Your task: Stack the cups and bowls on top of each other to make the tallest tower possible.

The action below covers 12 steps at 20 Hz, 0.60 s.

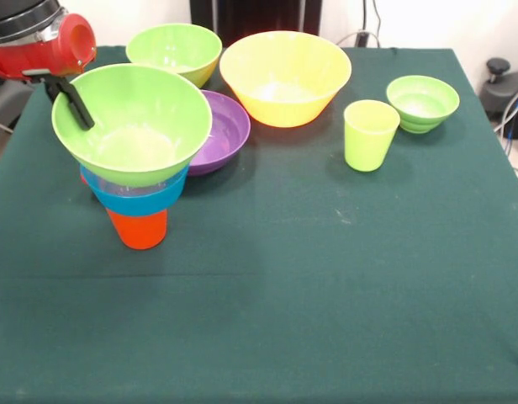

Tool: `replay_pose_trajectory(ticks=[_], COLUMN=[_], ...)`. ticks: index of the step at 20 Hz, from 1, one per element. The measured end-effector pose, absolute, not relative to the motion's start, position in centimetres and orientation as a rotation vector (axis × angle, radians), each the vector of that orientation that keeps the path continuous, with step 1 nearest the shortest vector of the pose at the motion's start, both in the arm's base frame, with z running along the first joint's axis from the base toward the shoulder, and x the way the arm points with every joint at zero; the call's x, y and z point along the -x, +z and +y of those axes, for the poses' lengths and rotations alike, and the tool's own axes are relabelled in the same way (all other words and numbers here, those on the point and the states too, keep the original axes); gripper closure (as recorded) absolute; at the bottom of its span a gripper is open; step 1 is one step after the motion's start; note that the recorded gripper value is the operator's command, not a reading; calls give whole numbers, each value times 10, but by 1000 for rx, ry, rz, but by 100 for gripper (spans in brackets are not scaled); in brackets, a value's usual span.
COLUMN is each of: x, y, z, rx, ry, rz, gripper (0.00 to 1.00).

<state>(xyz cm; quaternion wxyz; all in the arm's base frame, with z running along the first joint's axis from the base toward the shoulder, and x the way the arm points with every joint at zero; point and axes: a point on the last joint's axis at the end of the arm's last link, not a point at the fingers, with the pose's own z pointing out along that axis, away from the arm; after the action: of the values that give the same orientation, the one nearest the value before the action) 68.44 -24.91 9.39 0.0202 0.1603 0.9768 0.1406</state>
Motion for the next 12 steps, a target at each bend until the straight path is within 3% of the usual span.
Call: replay_pose_trajectory(ticks=[12], x=[-685], y=[93], z=[-251], rx=[-504], ry=[436], rz=[3029], gripper=[100])
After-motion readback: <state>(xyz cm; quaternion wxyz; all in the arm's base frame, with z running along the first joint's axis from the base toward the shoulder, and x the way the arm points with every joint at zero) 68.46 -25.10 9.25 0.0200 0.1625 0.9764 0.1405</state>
